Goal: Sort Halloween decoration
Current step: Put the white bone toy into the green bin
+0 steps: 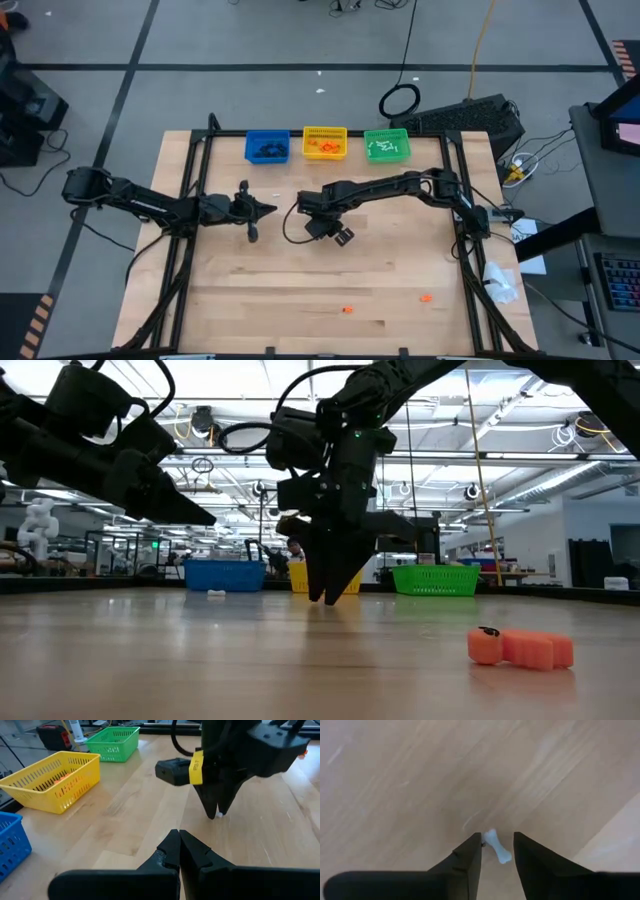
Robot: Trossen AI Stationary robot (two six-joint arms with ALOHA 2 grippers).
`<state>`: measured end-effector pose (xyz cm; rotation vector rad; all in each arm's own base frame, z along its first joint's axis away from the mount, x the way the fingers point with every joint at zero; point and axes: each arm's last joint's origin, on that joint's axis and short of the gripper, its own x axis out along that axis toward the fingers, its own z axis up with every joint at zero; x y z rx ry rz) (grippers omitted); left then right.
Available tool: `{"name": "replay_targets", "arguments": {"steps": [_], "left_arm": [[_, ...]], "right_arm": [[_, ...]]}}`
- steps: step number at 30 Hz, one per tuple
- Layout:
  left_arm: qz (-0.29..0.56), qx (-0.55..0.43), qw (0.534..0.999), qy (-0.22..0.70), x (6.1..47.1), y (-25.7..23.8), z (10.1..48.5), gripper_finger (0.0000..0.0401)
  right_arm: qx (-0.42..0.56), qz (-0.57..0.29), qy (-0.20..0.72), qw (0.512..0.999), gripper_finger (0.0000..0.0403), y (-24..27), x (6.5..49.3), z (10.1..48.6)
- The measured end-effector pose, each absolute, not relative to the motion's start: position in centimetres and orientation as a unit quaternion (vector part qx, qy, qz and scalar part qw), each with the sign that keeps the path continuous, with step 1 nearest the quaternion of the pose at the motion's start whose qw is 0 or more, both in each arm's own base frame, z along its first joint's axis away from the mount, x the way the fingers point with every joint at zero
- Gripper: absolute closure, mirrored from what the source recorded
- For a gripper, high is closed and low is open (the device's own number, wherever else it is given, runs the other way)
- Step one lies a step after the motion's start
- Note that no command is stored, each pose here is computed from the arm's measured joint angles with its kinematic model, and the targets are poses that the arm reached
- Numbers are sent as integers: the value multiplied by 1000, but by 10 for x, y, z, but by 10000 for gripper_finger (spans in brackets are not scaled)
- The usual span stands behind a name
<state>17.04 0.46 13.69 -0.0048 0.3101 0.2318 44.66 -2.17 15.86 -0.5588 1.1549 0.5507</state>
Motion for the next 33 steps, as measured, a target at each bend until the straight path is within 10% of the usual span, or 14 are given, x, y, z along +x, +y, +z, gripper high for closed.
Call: {"name": "replay_targets", "arguments": {"steps": [33], "left_arm": [[115, -3, 981, 154, 170, 5, 137, 401]], "right_arm": [[1, 20, 646, 763, 401, -66, 425, 162]]}}
